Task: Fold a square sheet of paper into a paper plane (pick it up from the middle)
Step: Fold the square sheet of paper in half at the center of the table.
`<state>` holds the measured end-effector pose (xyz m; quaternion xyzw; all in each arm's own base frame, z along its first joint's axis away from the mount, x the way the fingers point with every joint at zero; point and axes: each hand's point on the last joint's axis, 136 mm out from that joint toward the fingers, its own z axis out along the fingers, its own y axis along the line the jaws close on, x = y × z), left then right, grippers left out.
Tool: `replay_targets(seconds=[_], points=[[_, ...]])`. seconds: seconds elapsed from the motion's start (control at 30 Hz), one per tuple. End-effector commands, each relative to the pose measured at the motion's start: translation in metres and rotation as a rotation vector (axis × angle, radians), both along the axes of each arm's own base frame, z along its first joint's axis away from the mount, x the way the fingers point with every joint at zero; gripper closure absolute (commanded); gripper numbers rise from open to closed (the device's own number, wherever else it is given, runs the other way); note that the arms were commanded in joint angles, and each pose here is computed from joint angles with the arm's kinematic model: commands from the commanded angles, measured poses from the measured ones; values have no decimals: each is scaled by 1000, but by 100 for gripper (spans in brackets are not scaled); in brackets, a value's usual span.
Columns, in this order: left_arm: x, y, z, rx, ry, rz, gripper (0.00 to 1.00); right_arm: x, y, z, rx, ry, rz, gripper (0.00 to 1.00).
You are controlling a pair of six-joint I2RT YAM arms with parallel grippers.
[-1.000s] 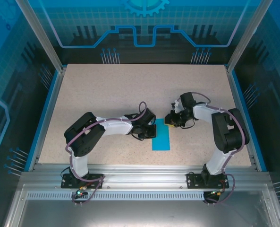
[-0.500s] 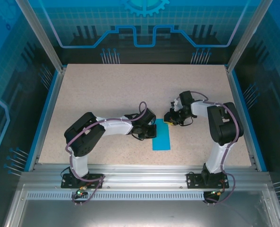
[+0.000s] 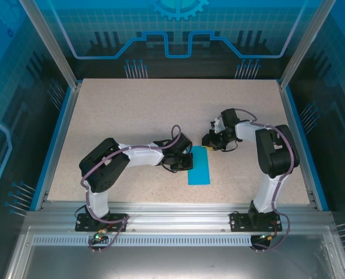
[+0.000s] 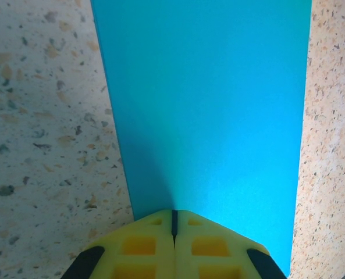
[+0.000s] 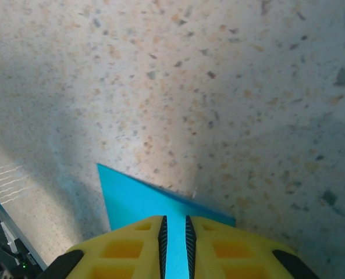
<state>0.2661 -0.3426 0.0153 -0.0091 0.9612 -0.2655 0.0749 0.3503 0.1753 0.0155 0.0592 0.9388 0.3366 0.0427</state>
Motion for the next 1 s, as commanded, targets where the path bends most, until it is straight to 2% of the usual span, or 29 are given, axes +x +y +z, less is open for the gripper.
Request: replay_targets(seconds=[0.0,0.1,0.27,0.43,0.6,0.83,0.97], points=[[-17,10,-8,50,43,-18,100,-5,-6,-19,-14,61,-12,81],[-18,11,-8,51,41,-18,100,-8,-8,-16,-22,59,-9,82],[-18,12,-7,52,40,-17,100,-11,-9,15,-21,1,-1,81],[-17,11,-5,47,35,-14,100,-30,-1,39,7,-44,18,79],[-17,11,-3,47,32,-18,100,-60,11,26,-18,-10,55,79],[-17,11,-3,46,31,-18,100,-92,0,-21,-52,96,26,80],[-18,12,-2,46,31,-18,100,-96,0,-14,-43,84,34,80]])
